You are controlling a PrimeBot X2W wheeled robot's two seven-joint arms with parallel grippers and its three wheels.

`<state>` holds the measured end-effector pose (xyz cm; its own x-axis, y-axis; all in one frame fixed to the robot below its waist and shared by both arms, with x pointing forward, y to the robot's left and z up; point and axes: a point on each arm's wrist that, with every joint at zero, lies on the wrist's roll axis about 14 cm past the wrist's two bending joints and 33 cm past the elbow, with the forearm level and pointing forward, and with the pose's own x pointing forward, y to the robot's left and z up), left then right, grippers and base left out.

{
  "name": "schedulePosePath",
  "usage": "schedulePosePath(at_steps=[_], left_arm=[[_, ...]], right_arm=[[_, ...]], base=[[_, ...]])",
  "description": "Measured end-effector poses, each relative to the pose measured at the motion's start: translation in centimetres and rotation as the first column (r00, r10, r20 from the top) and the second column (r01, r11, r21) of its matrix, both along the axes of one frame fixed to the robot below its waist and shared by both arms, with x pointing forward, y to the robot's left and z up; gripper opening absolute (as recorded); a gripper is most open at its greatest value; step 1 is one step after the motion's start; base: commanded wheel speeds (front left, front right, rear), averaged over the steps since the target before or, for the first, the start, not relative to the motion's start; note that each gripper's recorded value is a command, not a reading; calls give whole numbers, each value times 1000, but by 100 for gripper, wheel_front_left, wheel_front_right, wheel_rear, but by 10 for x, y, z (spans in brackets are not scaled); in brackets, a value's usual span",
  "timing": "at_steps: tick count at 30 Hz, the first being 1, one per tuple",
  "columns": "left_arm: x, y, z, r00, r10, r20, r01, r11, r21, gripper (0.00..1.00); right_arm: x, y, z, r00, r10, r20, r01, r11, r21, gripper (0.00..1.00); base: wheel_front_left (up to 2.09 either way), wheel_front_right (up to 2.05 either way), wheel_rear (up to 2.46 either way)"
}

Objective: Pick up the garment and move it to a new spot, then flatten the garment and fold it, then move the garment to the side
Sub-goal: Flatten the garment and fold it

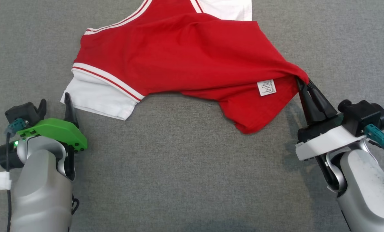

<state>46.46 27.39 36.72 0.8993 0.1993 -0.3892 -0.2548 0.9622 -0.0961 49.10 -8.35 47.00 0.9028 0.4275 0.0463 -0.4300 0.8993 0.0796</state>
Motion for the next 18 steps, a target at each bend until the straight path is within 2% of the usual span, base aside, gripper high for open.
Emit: schedulePosePath(at_steps=[4,11,12,13,14,18], left_arm=[[5,-16,-12,998,-31,-46,28,998,-49,100],[11,-16,-23,993,-47,-106,42,998,-50,100],[10,-18,-26,991,-57,-125,50,997,-56,68],[11,-21,-27,989,-65,-135,56,996,-67,29],[11,-23,-28,987,-69,-144,58,995,-75,0],[10,-44,-28,979,-115,-169,94,987,-129,0]], right_arm=[[1,-15,-1,999,-34,-1,34,999,-13,0],[-5,-15,-4,999,-42,-18,42,999,-9,0],[-6,-15,-5,999,-41,-19,41,999,-10,0],[-6,-15,-5,999,-41,-20,41,999,-9,0],[-7,-15,-5,999,-41,-21,41,999,-10,0],[-9,-17,-1,999,-47,-16,47,999,-11,0]], base=[[0,0,0],[0,0,0],[0,0,0],[0,0,0],[0,0,0],[0,0,0]])
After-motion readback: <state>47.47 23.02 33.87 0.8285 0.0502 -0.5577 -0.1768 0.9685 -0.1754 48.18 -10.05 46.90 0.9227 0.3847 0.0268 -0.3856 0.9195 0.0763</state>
